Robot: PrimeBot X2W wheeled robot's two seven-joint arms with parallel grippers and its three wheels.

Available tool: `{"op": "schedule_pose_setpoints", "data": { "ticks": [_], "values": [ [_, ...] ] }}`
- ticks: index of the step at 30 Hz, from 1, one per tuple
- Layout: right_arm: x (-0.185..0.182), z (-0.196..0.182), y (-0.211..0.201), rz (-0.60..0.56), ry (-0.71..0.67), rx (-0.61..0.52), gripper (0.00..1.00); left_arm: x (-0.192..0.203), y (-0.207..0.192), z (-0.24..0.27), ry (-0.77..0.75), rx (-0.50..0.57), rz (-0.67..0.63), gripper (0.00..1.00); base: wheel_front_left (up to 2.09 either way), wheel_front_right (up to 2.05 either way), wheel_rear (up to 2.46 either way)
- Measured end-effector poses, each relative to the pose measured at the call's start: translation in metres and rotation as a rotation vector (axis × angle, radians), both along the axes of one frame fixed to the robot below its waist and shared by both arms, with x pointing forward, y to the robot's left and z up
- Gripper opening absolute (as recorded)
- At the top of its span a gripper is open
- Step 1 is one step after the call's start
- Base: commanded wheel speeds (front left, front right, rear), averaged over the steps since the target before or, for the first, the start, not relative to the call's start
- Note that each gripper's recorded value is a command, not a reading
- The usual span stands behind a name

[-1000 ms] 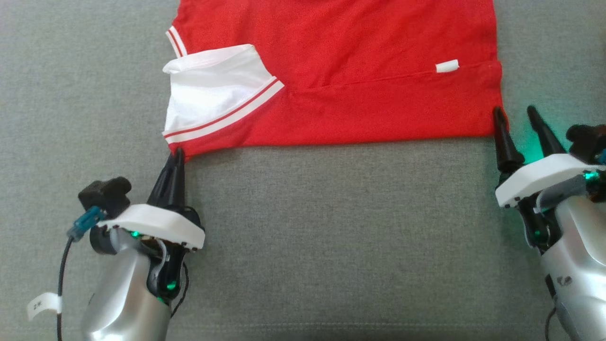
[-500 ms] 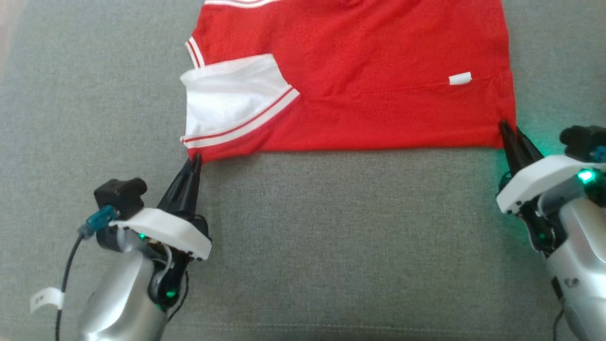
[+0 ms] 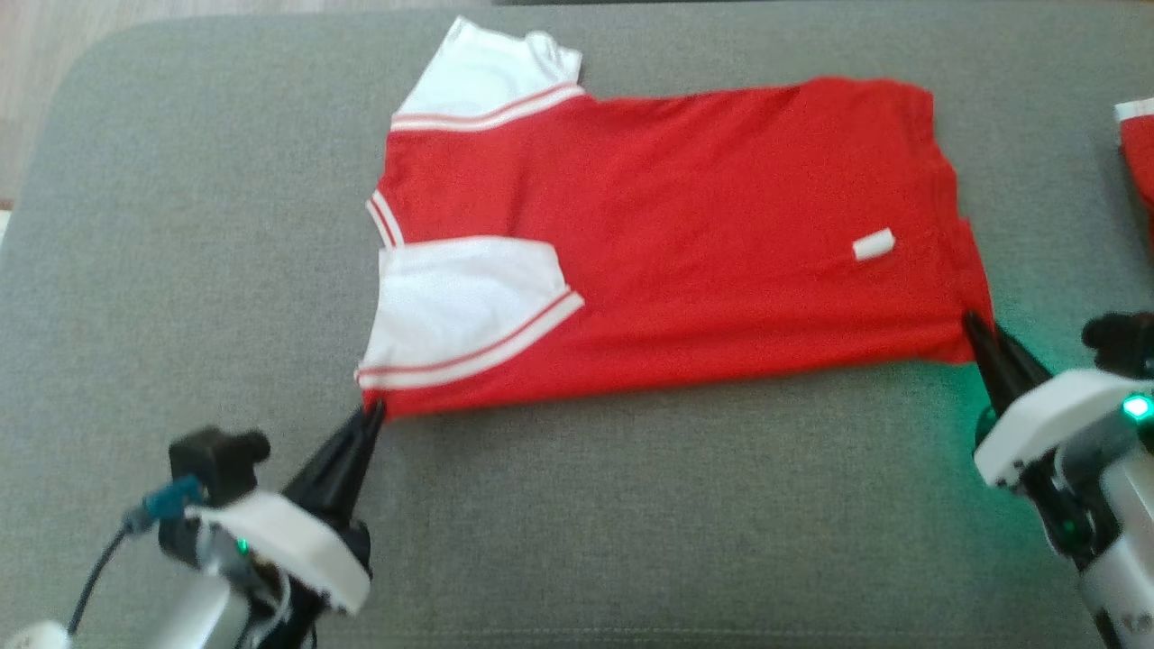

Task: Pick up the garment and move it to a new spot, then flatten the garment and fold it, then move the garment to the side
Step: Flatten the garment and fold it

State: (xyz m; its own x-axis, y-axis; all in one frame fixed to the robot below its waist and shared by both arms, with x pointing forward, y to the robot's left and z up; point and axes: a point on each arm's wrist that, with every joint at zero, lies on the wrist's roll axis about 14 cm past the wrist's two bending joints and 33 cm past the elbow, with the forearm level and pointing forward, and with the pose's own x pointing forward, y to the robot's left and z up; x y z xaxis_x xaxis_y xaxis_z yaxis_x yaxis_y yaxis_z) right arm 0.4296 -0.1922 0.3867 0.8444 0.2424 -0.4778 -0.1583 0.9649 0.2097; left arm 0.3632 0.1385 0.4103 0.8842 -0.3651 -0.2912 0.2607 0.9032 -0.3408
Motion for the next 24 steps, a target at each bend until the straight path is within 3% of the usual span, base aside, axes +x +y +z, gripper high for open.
{"op": "schedule_pose_setpoints", "data": {
  "ticks": [11,17,18,20,21,23,24],
  "values": [
    [-0.068,-0.022,-0.014,0.002,0.121,-0.009,0.00,-0.050,0.000,-0.004,0.056,-0.014,0.020,0.00,0.00,0.00,0.00],
    [-0.084,-0.022,-0.016,-0.006,0.143,-0.007,0.00,-0.059,0.002,-0.007,0.082,0.011,0.014,0.00,0.00,0.00,0.00],
    [-0.085,-0.021,-0.015,-0.009,0.139,-0.005,0.11,-0.059,0.001,-0.007,0.087,0.013,0.008,0.00,0.00,0.00,0.00],
    [-0.086,-0.020,-0.017,-0.017,0.140,-0.013,0.78,-0.060,-0.002,-0.007,0.092,0.011,-0.001,0.00,0.00,0.00,0.00],
    [-0.085,-0.019,-0.018,-0.023,0.133,-0.017,1.00,-0.060,-0.002,-0.008,0.094,0.013,-0.003,0.00,0.00,0.00,0.00],
    [-0.083,-0.014,-0.019,-0.034,0.112,-0.019,1.00,-0.059,-0.004,-0.008,0.095,0.015,-0.006,0.00,0.00,0.00,0.00],
    [-0.083,-0.010,-0.021,-0.045,0.098,-0.019,1.00,-0.058,-0.004,-0.009,0.095,0.017,-0.005,0.15,0.00,0.00,0.00]
  ]
}}
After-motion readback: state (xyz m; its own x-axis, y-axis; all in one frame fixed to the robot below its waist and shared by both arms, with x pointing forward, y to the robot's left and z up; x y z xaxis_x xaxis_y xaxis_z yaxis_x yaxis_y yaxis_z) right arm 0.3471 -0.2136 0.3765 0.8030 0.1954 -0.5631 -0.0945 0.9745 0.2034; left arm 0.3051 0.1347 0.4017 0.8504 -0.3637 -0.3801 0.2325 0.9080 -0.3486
